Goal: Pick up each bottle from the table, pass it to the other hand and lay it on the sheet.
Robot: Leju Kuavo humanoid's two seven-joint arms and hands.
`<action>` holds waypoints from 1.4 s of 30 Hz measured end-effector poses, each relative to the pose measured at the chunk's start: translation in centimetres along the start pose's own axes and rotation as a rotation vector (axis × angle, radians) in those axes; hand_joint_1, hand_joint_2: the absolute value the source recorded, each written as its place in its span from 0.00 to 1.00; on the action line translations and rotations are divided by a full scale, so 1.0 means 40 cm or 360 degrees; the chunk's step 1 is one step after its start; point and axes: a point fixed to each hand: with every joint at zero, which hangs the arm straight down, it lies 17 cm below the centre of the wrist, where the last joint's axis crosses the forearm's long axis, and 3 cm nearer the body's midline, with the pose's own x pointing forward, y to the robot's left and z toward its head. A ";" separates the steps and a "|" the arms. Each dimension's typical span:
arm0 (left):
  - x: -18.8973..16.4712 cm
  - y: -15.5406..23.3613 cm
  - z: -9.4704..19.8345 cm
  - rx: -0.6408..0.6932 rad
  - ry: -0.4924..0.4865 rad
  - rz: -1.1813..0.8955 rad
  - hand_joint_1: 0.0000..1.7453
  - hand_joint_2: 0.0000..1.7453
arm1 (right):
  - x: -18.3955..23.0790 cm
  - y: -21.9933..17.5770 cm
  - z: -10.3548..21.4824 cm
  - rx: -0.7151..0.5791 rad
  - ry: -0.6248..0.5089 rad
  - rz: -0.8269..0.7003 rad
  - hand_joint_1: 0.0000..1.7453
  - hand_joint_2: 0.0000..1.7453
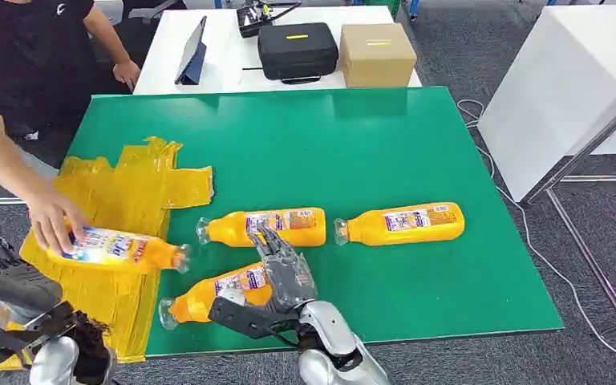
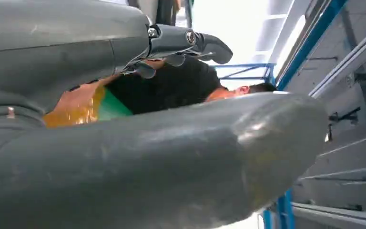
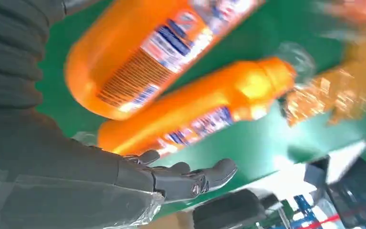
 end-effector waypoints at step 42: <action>0.037 -0.001 0.011 0.0070 0.0026 0.0254 0.00 0.00 | -0.223 0.075 -0.038 0.0281 0.0181 0.0769 0.03 1.00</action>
